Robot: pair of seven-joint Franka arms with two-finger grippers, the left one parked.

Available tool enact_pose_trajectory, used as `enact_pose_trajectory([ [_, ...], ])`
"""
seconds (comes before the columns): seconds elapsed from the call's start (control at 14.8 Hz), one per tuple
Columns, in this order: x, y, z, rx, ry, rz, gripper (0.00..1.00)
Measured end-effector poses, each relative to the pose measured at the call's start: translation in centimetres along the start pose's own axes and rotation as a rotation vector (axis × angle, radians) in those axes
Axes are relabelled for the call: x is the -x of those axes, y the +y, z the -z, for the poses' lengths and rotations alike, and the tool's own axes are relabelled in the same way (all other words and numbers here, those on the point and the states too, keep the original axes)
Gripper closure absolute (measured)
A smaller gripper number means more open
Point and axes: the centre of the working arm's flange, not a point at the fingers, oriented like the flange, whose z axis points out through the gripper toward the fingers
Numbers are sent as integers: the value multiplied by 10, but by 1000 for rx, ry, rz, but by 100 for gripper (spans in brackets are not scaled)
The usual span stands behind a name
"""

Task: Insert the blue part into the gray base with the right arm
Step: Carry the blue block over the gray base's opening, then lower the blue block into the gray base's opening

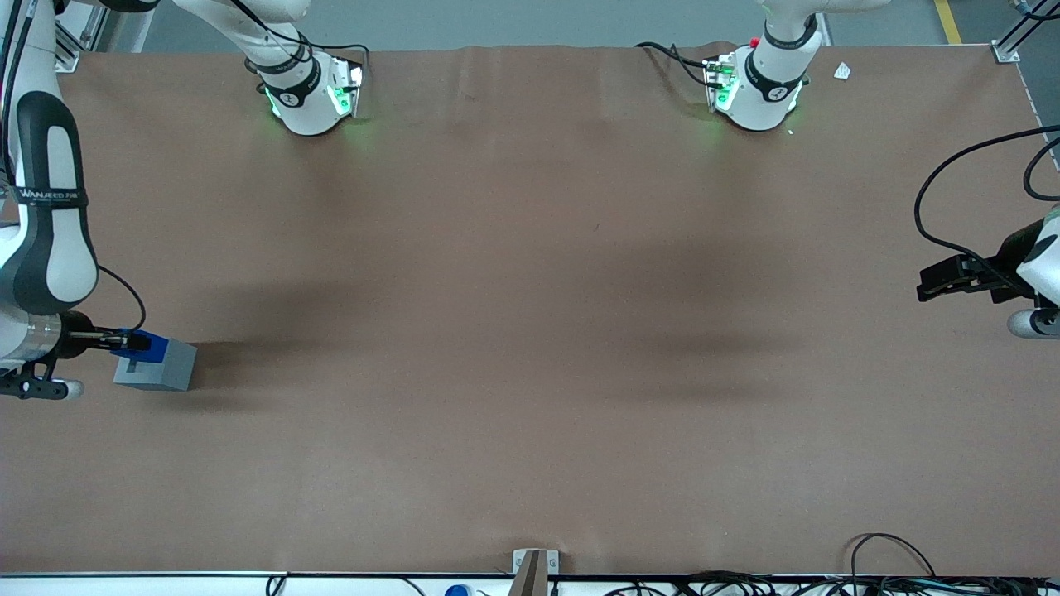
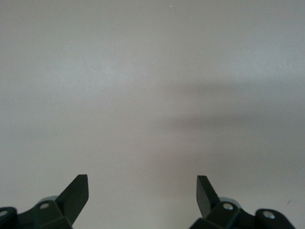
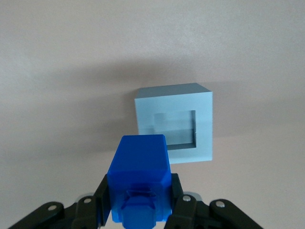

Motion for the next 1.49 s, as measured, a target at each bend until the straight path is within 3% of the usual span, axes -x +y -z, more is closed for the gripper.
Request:
enact_pose_trajectory([
  [1.49,-15,31,-20,3,-2,70,49],
])
